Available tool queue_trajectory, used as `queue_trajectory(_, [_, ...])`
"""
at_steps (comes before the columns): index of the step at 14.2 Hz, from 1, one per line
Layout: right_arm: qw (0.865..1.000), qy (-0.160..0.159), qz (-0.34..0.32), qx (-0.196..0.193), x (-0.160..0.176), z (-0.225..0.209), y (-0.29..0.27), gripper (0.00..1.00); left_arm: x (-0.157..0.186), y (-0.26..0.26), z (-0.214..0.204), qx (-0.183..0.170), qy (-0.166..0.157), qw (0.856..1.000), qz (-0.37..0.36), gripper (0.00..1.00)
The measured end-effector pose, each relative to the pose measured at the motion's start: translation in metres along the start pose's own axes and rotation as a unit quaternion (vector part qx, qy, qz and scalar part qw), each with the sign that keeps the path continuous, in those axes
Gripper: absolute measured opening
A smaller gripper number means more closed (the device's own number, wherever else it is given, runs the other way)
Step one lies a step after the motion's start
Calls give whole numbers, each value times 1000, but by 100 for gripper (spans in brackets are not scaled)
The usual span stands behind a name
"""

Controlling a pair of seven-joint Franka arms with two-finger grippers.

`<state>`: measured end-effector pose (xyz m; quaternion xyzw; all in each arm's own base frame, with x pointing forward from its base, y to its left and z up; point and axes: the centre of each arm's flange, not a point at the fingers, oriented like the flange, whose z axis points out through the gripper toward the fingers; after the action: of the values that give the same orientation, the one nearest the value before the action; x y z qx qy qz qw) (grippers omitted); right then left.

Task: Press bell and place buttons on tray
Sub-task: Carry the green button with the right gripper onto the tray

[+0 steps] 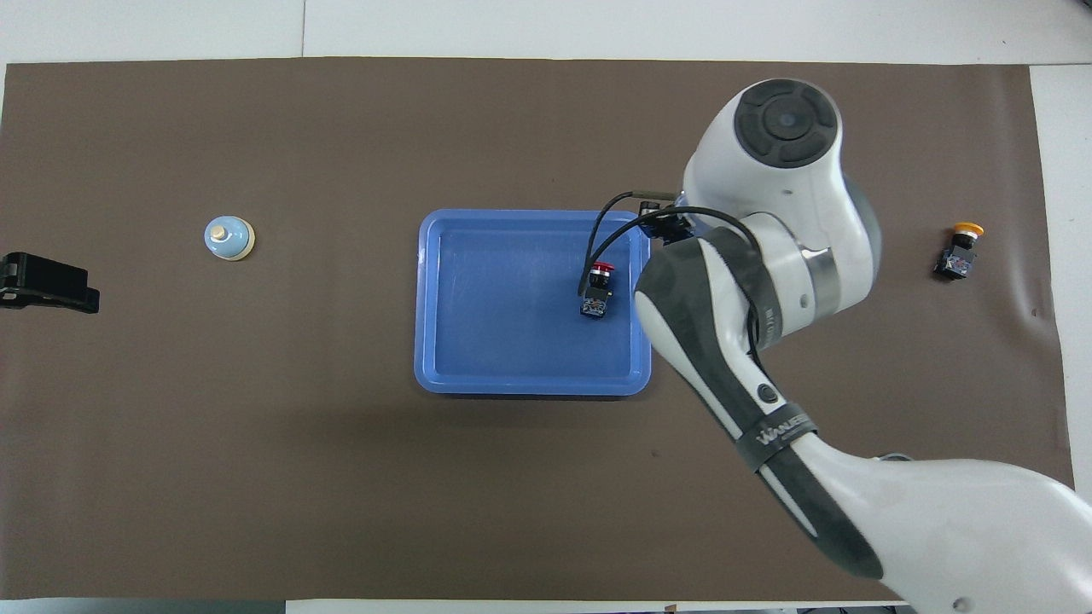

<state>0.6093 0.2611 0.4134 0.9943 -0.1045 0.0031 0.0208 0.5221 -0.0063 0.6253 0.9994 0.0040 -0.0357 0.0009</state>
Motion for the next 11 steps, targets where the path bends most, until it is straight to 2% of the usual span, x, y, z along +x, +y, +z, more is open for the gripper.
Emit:
queue_trajectory(3, [1000,-3,24,-5,-44,19,-77,41,0,0,0,0,0,1000,0,100])
queue_trajectory(5, [999,1,40,-1,-57,40,-111,41,0,0,0,0,0,1000,0,100])
queue_trajectory(11, [999,3,37,10,-71,90,-141,41,0,0,0,0,0,1000,0,100])
